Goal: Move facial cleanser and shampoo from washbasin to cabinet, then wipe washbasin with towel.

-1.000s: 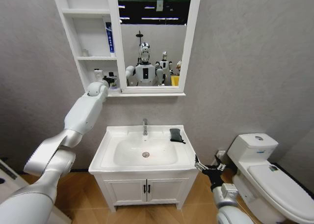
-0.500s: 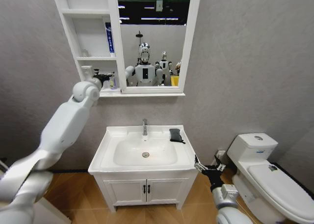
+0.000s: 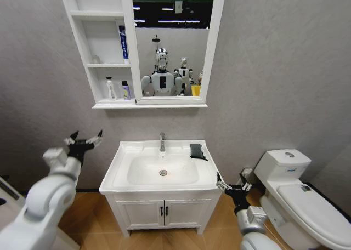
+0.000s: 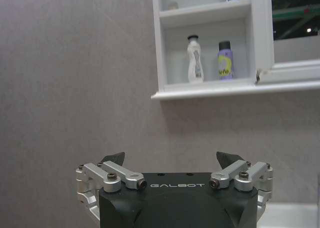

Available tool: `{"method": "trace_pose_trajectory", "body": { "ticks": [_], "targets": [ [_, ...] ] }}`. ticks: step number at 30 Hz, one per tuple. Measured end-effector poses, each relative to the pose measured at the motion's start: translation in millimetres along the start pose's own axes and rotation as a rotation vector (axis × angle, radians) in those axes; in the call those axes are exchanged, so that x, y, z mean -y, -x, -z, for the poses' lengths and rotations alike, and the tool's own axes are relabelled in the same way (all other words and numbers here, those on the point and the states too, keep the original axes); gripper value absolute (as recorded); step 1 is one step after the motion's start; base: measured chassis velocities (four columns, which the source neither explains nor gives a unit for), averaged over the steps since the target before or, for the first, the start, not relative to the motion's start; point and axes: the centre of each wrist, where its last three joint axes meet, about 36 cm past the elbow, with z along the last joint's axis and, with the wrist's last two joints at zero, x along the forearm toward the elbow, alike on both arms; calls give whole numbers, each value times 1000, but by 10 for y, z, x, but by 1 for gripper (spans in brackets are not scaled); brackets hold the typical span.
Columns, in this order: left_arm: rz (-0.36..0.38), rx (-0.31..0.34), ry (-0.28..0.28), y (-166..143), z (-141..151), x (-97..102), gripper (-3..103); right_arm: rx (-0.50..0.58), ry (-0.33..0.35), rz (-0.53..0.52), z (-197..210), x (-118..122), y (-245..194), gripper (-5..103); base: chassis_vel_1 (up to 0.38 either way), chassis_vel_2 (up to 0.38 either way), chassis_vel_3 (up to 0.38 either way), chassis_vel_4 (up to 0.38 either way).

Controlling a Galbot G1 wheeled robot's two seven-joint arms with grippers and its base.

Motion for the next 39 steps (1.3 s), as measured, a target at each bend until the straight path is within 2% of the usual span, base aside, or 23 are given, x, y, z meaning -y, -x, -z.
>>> {"method": "trace_pose_trajectory", "body": {
  "ticks": [2, 3, 5, 6, 7, 11, 30, 39],
  "targets": [
    [3, -70, -22, -500, -241, 4, 100, 3, -8, -3, 17, 3, -5, 100, 0, 0, 0, 0],
    [3, -70, -22, -500, -241, 4, 100, 3, -8, -3, 17, 3, -5, 100, 0, 0, 0, 0],
    [-21, -130, -56, -798, -322, 139, 100, 1, -12, -22, 30, 30, -39, 100, 0, 0, 0, 0],
    [-21, -130, -56, -798, -322, 139, 100, 1, -12, -22, 30, 30, -39, 100, 0, 0, 0, 0],
    [-41, -134, -63, -844, -315, 231, 100, -2, -12, -37, 38, 45, -65, 100, 0, 0, 0, 0],
    [-52, -126, -64, -869, -278, 344, 100, 6, -4, -54, 72, 32, -79, 100, 0, 0, 0, 0],
    [-52, -122, -72, -827, -286, 360, 100, 8, -20, 18, 65, -7, -88, 100, 0, 0, 0, 0],
    [-52, -122, -74, -820, -288, 360, 100, 11, -24, 21, 29, -3, -32, 100, -105, 99, 117, -114]
  ]
}}
